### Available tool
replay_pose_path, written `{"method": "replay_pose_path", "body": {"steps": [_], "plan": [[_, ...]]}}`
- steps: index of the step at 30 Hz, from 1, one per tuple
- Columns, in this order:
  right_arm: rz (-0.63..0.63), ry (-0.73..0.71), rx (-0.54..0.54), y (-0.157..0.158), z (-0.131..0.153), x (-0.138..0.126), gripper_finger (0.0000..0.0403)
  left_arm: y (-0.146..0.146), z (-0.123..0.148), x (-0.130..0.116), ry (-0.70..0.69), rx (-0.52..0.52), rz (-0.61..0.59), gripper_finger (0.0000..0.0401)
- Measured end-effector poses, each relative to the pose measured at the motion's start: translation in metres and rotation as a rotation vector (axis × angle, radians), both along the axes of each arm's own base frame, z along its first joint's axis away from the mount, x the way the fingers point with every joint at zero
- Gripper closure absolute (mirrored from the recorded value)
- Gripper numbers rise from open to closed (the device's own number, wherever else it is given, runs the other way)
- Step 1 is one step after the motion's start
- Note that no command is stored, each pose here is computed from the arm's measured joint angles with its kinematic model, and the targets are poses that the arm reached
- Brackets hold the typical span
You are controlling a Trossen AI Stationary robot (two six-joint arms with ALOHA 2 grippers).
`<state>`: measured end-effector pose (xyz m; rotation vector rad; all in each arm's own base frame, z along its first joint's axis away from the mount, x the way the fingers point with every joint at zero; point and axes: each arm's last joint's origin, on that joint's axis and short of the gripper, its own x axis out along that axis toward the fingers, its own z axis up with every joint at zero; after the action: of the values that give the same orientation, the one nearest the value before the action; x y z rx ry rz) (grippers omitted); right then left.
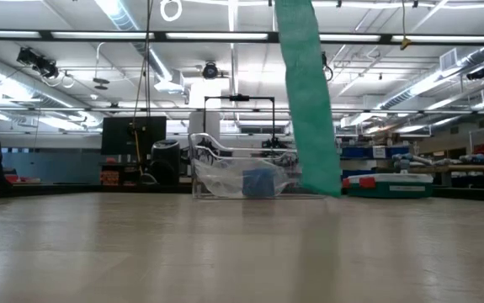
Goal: Roll bandage
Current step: Roll the sky blue bandage
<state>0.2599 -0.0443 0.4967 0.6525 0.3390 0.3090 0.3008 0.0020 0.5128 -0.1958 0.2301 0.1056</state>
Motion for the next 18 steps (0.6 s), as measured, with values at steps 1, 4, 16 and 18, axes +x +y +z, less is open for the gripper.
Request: {"method": "replay_pose_path", "body": {"steps": [1, 4, 16, 18], "plan": [[0.001, -0.001, -0.002, 0.000, 0.000, 0.000, 0.0403, 0.000, 0.000, 0.000, 0.000, 0.000, 0.001, 0.0222], [-0.003, -0.006, -0.012, 0.000, 0.000, 0.000, 0.0403, 0.000, -0.001, 0.002, 0.005, 0.002, 0.003, 0.0221], [0.024, -0.028, -0.033, -0.002, -0.007, 0.020, 0.0403, 0.001, -0.008, 0.012, 0.027, -0.030, 0.027, 0.0226], [0.024, -0.033, -0.035, -0.002, -0.006, 0.020, 0.0403, 0.001, -0.008, 0.012, 0.024, -0.033, 0.028, 0.0238]]}}
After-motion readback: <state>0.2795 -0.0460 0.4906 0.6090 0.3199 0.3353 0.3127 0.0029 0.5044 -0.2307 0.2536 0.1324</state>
